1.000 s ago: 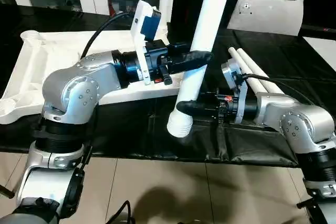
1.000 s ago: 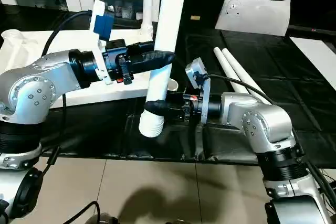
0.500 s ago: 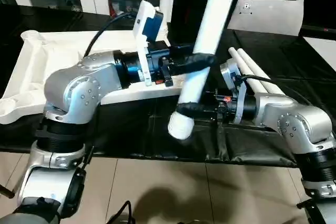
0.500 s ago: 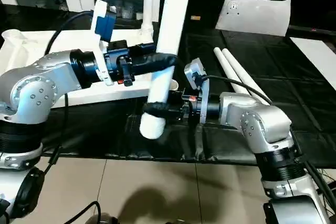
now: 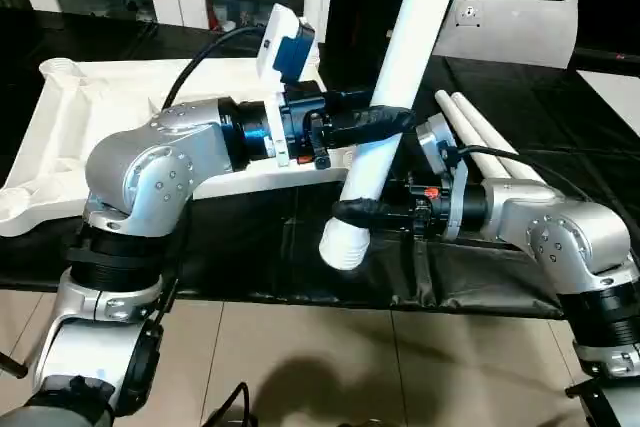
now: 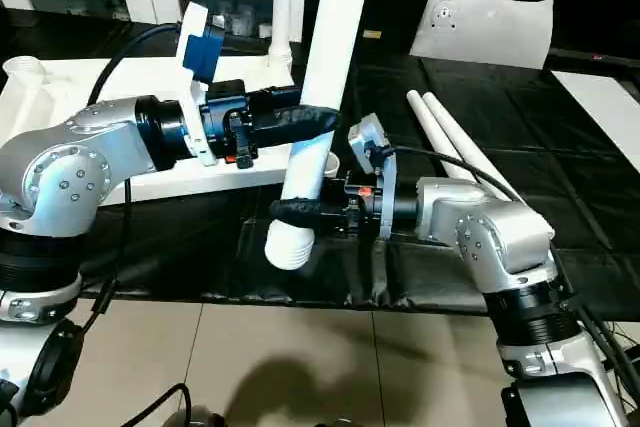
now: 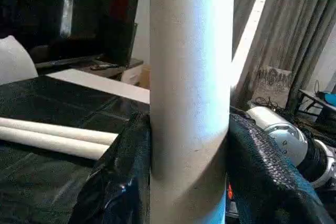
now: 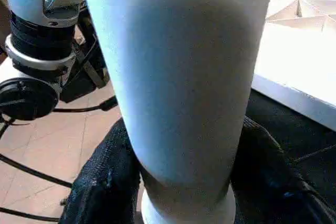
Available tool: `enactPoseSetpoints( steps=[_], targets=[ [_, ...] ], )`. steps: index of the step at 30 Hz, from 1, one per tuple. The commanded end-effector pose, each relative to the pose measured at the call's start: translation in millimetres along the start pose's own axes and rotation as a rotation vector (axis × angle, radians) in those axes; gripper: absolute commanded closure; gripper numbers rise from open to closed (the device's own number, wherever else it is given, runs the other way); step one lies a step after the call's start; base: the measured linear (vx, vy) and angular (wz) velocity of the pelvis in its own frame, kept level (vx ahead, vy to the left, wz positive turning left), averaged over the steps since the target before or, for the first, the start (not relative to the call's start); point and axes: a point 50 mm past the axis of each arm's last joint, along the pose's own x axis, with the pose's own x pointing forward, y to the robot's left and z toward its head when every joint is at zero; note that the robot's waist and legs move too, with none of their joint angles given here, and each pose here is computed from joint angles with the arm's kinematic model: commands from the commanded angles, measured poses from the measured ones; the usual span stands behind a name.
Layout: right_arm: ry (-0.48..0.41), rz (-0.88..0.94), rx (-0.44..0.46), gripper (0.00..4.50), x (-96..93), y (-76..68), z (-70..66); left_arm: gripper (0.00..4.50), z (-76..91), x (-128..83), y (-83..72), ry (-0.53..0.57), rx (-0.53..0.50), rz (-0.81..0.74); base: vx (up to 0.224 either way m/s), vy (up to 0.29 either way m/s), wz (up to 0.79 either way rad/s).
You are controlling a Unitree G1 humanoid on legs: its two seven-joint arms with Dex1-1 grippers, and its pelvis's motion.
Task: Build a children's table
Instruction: Insert table leg to table base
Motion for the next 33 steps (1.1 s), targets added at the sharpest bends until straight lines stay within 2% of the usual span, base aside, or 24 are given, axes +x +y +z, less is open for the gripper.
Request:
enactPoseSetpoints(
  steps=[1,8,9,11,13,16,19,21,24,26,27,31,33],
  targets=[
    [0.017,-0.011,0.019,2.54,-3.2,-2.1,-4.2,2.69,10.6,4.1,-4.0,-0.020,0.045,-0.034,0.000,0.000,0.00],
    [0.011,-0.014,0.017,2.55,-3.4,-2.7,-4.3,2.69,13.2,5.1,-4.3,-0.033,0.041,-0.028,0.000,0.000,0.00],
    [0.005,-0.017,0.013,2.55,-3.3,-2.9,-4.5,2.34,16.9,6.1,-4.7,-0.068,0.019,-0.020,0.000,0.000,0.00],
    [0.000,-0.022,0.009,2.55,-3.0,-3.2,-4.6,1.99,20.2,6.6,-6.5,-0.094,0.006,-0.032,0.000,0.000,0.00],
    [-0.008,-0.030,0.004,2.57,-2.6,-3.7,-4.3,1.97,23.5,7.2,-8.9,-0.126,-0.011,-0.052,0.000,0.000,0.00],
    [-0.058,-0.062,-0.008,2.58,-0.3,-6.4,-2.1,1.60,31.1,8.3,-13.7,-0.236,-0.109,-0.085,0.000,0.000,0.00],
    [-0.107,-0.097,-0.014,2.58,2.5,-9.3,0.6,1.52,31.2,8.3,-13.6,-0.295,-0.132,-0.062,0.000,0.000,0.00],
    [-0.146,-0.121,-0.021,2.58,5.1,-11.0,2.2,1.24,31.4,8.5,-14.7,-0.339,-0.150,-0.055,0.000,0.000,0.00],
    [-0.215,-0.175,-0.029,2.58,8.7,-14.5,6.0,1.06,32.2,7.1,-15.5,-0.386,-0.112,-0.019,0.000,0.000,0.00],
    [-0.242,-0.203,-0.030,2.58,9.8,-16.1,7.5,0.79,32.6,5.5,-15.0,-0.413,-0.110,0.013,0.000,0.000,0.00],
    [-0.288,-0.255,-0.032,2.58,10.5,-19.2,9.7,0.72,38.0,-0.9,-12.1,-0.515,-0.131,0.070,0.000,0.000,0.00],
    [-0.324,-0.289,-0.023,2.58,10.8,-20.5,10.1,0.35,50.2,-18.6,-1.7,-0.672,-0.186,0.159,0.000,0.000,0.00],
    [-0.326,-0.299,-0.027,2.58,11.2,-20.0,9.3,0.28,47.7,-23.3,6.0,-0.650,-0.190,0.237,0.000,0.000,0.00]
  ],
)
